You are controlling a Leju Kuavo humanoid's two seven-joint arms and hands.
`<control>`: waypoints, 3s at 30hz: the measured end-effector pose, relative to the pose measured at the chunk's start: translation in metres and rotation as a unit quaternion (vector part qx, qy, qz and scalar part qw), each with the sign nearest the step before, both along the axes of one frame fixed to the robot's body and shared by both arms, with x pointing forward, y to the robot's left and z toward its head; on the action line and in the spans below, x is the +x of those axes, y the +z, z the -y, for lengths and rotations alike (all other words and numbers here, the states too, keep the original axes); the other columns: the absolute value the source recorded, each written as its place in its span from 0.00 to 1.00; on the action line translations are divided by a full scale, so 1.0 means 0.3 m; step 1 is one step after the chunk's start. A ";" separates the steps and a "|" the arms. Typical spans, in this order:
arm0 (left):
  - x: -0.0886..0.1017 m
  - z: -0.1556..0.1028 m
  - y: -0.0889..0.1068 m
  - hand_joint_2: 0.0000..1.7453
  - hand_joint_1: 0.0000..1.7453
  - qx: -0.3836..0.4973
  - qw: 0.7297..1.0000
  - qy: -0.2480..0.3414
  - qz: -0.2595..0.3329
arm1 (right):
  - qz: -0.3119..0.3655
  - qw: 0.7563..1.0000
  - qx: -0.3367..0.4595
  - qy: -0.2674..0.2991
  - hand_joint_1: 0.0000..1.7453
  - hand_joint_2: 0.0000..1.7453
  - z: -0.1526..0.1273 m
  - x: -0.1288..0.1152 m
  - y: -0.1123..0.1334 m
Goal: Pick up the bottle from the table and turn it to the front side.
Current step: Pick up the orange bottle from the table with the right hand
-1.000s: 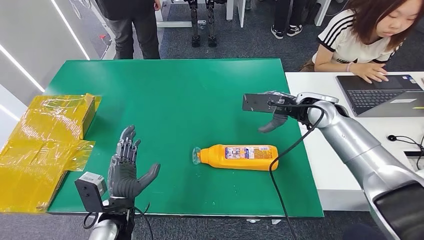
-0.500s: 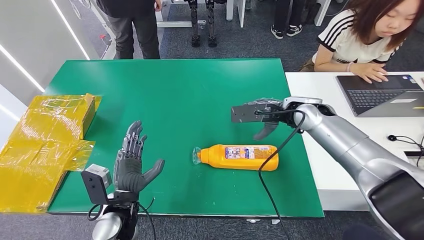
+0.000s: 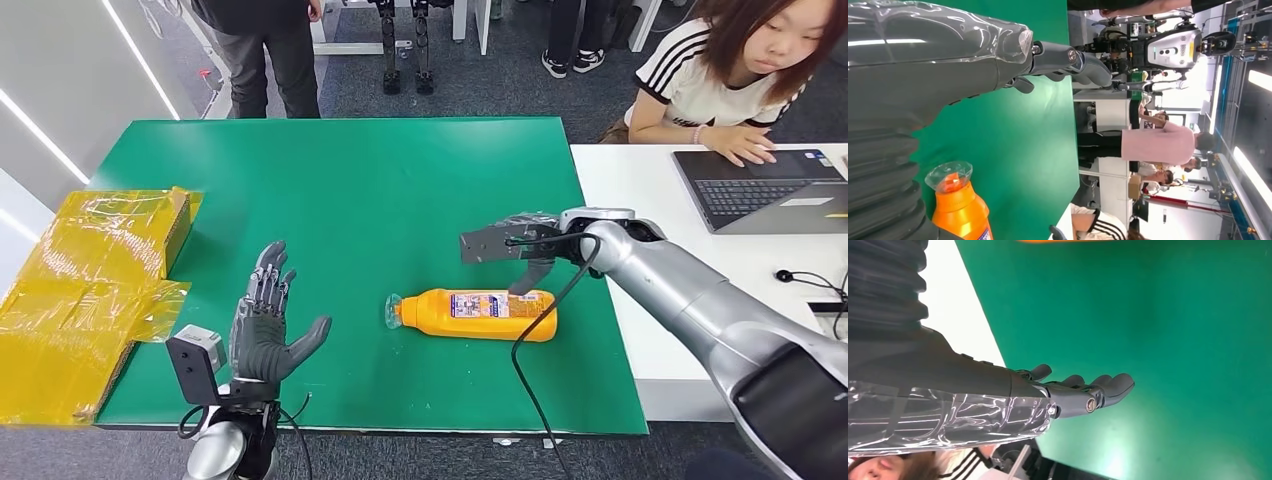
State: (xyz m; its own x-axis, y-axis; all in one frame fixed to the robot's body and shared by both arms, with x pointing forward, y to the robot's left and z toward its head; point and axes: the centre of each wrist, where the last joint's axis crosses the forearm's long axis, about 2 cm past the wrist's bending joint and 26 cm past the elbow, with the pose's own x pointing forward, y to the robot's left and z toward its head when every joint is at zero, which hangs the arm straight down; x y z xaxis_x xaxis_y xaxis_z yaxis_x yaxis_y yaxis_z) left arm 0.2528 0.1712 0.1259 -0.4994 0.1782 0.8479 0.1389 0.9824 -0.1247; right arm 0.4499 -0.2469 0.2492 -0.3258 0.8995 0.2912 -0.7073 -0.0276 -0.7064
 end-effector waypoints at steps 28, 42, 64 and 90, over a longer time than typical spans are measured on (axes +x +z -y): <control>-0.014 0.038 -0.018 1.00 0.00 -0.029 0.999 -0.029 -0.032 | -0.107 0.985 -0.100 0.089 0.00 1.00 -0.073 -0.116 -0.233; -0.044 0.046 -0.042 1.00 0.00 -0.038 0.997 -0.033 -0.056 | -0.046 0.970 -0.194 0.138 0.97 1.00 -0.080 -0.157 -0.267; -0.100 0.057 -0.076 1.00 0.00 -0.038 0.996 -0.036 -0.078 | -0.041 0.978 -0.163 0.126 1.00 1.00 -0.021 -0.162 -0.310; -0.123 -0.038 -0.030 1.00 0.00 0.008 0.999 -0.012 -0.032 | 0.098 0.770 0.570 -0.270 1.00 1.00 0.194 -0.847 -0.657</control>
State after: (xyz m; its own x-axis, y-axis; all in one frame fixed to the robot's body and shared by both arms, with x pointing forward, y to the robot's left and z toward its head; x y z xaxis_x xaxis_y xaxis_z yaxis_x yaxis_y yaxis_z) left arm 0.2159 0.1827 0.1170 -0.4392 0.1761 0.8810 0.1554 0.9807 -0.1186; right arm 0.1958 -0.3051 0.0521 -0.1325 0.1157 0.9844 -0.2744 0.9501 -0.1486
